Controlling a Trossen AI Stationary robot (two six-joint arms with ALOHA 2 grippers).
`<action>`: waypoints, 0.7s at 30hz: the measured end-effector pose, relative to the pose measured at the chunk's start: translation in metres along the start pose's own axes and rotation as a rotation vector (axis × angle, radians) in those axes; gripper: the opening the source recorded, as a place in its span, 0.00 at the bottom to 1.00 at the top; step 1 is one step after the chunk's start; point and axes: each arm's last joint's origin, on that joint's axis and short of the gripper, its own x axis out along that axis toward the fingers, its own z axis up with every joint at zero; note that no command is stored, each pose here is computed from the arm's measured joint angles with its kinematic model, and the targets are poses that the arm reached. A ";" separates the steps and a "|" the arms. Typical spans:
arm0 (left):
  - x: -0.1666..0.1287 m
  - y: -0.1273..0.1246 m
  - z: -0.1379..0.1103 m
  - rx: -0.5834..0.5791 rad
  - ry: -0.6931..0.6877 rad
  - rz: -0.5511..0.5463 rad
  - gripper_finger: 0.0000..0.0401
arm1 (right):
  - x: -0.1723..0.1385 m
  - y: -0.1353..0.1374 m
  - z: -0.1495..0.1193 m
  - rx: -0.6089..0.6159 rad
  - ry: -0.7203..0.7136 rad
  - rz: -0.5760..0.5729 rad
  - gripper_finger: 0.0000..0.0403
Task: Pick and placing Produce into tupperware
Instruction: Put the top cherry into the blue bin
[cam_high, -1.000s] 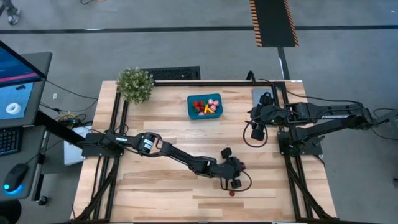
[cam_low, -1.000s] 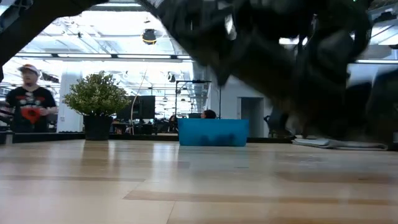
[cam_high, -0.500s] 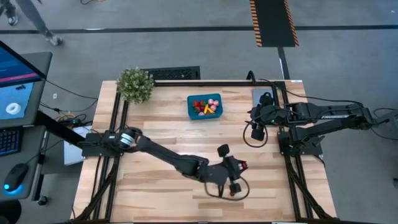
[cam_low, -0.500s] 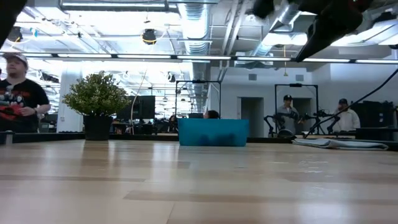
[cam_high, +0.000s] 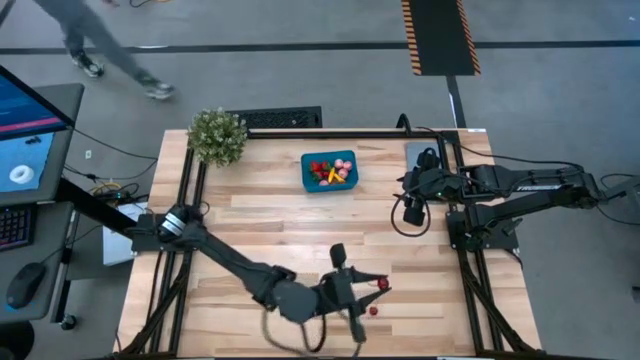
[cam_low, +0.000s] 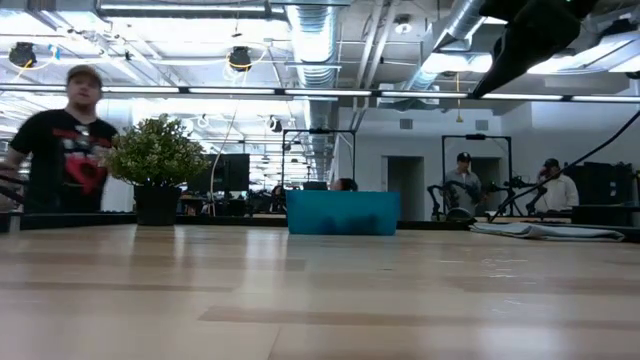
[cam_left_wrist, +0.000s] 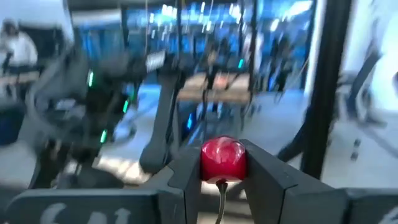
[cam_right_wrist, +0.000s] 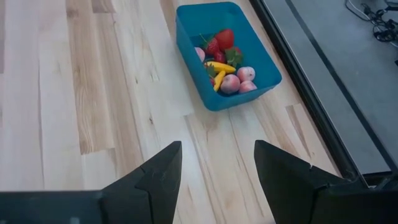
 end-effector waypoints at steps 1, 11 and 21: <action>-0.004 -0.004 0.006 -0.001 -0.040 -0.010 0.23 | 0.000 0.000 0.000 0.000 -0.001 0.000 0.56; -0.052 -0.038 0.047 0.070 -0.450 -0.252 0.23 | 0.000 0.000 0.001 -0.002 -0.012 0.000 0.56; -0.086 -0.059 0.060 0.176 -0.739 -0.536 0.23 | 0.000 0.000 0.001 -0.001 -0.015 0.000 0.56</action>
